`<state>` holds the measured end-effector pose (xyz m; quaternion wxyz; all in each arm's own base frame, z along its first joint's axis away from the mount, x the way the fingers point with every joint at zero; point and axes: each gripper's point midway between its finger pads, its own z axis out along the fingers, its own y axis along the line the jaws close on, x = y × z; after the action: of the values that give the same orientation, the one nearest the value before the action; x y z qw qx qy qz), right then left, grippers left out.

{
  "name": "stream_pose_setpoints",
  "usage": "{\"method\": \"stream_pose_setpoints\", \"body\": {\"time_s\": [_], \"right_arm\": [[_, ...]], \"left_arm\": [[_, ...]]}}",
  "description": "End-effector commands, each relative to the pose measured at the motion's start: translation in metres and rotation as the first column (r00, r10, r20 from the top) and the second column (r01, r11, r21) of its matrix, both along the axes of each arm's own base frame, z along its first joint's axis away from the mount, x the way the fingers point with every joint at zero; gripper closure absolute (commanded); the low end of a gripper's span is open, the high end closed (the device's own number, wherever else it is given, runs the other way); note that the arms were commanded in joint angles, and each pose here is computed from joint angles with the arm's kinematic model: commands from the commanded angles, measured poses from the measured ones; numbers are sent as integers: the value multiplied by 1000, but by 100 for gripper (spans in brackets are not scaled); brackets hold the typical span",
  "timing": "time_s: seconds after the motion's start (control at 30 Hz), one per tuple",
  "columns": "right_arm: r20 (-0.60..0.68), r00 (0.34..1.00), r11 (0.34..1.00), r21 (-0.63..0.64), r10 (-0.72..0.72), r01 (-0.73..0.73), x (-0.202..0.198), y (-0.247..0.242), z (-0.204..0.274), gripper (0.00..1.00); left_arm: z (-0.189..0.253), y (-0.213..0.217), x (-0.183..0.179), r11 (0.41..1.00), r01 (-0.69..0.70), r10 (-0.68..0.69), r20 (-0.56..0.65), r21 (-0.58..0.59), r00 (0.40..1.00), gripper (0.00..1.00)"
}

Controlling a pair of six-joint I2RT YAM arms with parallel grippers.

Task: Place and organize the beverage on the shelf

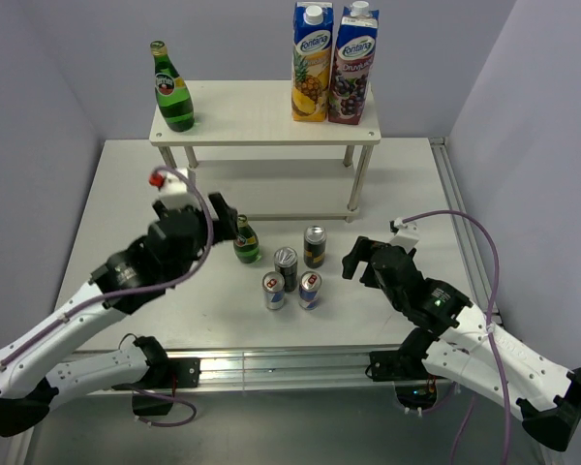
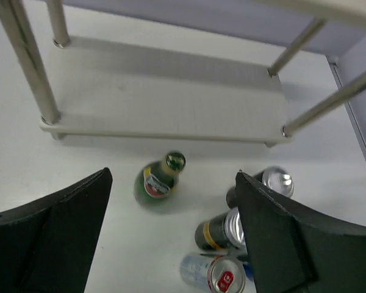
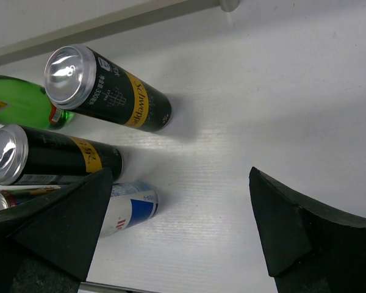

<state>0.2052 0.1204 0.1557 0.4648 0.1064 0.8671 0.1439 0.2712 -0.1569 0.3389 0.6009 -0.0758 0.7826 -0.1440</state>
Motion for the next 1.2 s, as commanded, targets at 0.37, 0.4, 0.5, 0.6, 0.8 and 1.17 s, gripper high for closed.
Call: {"method": "stream_pose_setpoints", "body": {"time_s": [0.37, 0.4, 0.5, 0.6, 0.8, 1.17], "right_arm": [[16, 1000, 1000, -1, -24, 24, 1, -3, 1, 0], [18, 1000, 1000, 2, -23, 23, 1, -3, 2, 0], [17, 1000, 1000, 3, -22, 22, 1, -3, 2, 0], [15, 1000, 1000, 2, -22, 22, 1, -3, 1, 0], [14, 1000, 1000, 3, -14, 14, 0, -2, 2, 0], [6, 1000, 1000, -12, -4, 4, 2, 0, -1, 0]], "left_arm": [[-192, -40, -34, 993, 83, -93, -130, -79, 987, 1], [-191, -50, -30, 989, 102, -113, -102, -107, 988, 1], [-202, -62, -21, 988, 126, -132, -75, -88, 988, 1], [-211, -66, -12, 991, 129, -130, -42, -33, 991, 1], [-219, -67, 11, 993, 117, -117, -25, 5, 993, 1], [-223, -52, 54, 998, 66, -65, -16, 18, 998, 1]]}}
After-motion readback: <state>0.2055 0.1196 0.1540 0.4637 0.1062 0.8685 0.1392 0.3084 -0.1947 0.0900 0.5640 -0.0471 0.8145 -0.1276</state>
